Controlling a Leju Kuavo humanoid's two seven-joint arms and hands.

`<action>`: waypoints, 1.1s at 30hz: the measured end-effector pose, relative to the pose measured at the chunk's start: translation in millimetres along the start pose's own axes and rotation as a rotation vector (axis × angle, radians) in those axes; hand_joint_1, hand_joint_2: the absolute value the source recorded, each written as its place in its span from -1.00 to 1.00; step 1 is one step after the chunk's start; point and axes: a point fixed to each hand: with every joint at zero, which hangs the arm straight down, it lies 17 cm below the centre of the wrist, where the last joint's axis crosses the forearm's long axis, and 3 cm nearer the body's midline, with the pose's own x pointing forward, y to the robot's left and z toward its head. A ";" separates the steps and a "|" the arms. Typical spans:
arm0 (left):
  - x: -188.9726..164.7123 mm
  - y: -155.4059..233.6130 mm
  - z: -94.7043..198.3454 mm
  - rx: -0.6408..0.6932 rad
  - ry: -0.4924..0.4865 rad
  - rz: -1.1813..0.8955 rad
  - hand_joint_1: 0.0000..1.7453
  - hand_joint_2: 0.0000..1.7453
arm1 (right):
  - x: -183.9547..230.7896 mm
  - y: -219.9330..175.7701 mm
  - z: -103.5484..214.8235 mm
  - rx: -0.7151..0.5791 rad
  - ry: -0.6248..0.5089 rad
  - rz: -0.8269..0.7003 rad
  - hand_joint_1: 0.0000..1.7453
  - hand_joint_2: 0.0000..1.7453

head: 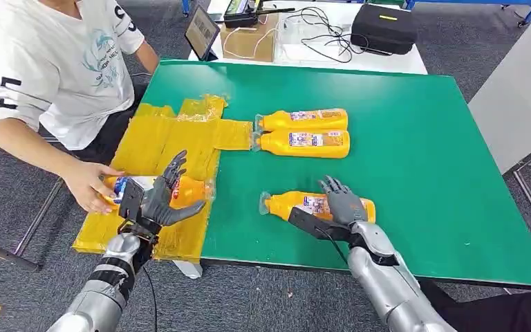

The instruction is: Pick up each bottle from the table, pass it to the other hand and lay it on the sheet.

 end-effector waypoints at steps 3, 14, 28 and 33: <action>0.6 -0.2 0.4 0.000 -0.002 0.000 -1.00 1.00 | -7.2 -4.3 0.4 -0.001 0.010 0.016 -1.00 1.00; 1.7 -1.1 1.3 -0.003 -0.007 0.012 -1.00 1.00 | -36.4 -11.2 7.4 0.025 0.048 0.077 1.00 1.00; -3.3 -5.7 -0.9 -0.009 0.022 0.011 -1.00 1.00 | -35.9 -10.7 8.4 0.070 0.003 0.008 1.00 1.00; -3.7 -7.0 -1.6 -0.008 0.025 0.013 -1.00 1.00 | -33.7 -10.9 8.3 0.069 -0.006 -0.008 1.00 1.00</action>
